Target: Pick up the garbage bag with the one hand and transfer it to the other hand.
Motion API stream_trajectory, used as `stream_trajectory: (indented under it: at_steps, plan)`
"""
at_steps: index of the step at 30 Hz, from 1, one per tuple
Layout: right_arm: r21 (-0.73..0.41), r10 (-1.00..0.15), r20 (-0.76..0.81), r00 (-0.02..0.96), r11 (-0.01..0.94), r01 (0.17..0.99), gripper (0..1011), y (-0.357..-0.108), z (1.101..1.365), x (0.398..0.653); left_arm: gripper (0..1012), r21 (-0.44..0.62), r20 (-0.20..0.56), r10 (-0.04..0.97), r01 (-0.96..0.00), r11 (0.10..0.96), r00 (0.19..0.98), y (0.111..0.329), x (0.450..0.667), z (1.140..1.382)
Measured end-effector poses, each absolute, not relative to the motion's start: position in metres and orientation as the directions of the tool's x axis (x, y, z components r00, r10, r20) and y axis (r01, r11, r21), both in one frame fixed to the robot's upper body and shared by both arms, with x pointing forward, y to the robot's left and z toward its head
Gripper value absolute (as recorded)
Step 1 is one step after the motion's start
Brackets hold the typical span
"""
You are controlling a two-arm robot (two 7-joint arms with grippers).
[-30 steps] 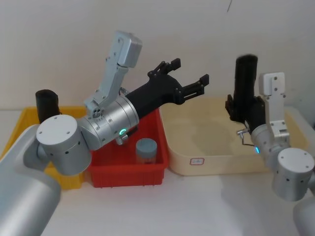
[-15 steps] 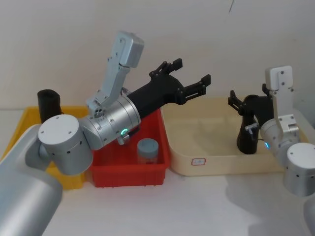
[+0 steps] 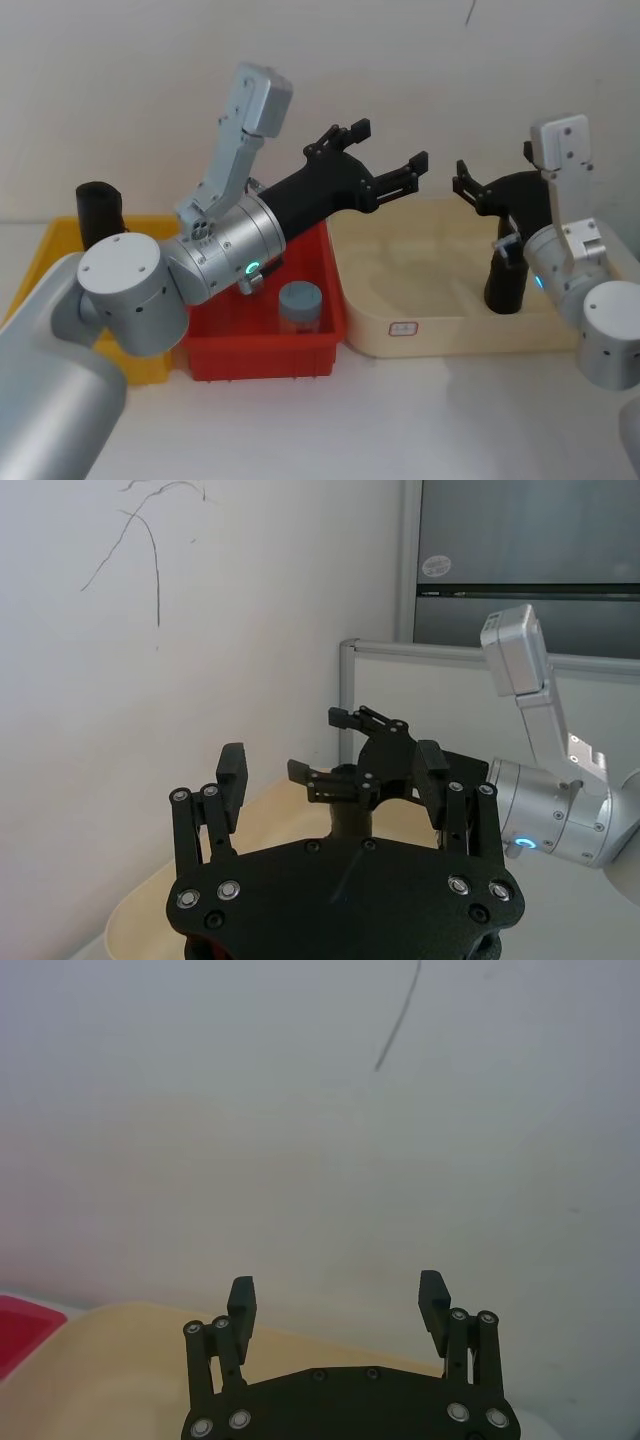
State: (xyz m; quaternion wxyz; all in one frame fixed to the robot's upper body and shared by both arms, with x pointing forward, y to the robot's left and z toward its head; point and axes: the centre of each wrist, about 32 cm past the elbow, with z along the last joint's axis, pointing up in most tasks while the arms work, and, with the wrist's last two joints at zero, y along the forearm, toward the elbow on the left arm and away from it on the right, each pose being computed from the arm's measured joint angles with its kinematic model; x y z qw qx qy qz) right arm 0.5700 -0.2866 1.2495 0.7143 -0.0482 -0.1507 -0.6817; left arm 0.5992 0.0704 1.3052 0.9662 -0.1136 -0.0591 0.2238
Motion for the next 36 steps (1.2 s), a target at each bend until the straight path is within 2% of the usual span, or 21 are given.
stream_trajectory:
  at_steps: [7, 14, 21, 36]
  plan:
    - [0.126, -0.958, 0.281, 0.063, 0.102, 0.987, 999, -0.281, 1.252, 0.565, 1001, -0.249, 0.066, 0.455, -0.427, 0.870, 0.888, 0.072, 0.598, 1.305]
    - [0.077, -0.957, 0.264, 0.122, 0.147, 0.986, 1000, -0.273, 1.250, 0.557, 1001, -0.270, 0.091, 0.504, -0.466, 0.843, 0.859, 0.082, 0.592, 1.306]
    - [0.027, -0.949, 0.241, 0.201, 0.214, 0.977, 1000, -0.260, 1.245, 0.547, 1001, -0.299, 0.118, 0.573, -0.521, 0.799, 0.811, 0.097, 0.581, 1.306]
    - [-0.051, -0.906, 0.196, 0.375, 0.372, 0.927, 1000, -0.223, 1.235, 0.522, 1001, -0.365, 0.144, 0.748, -0.668, 0.649, 0.648, 0.144, 0.546, 1.303]
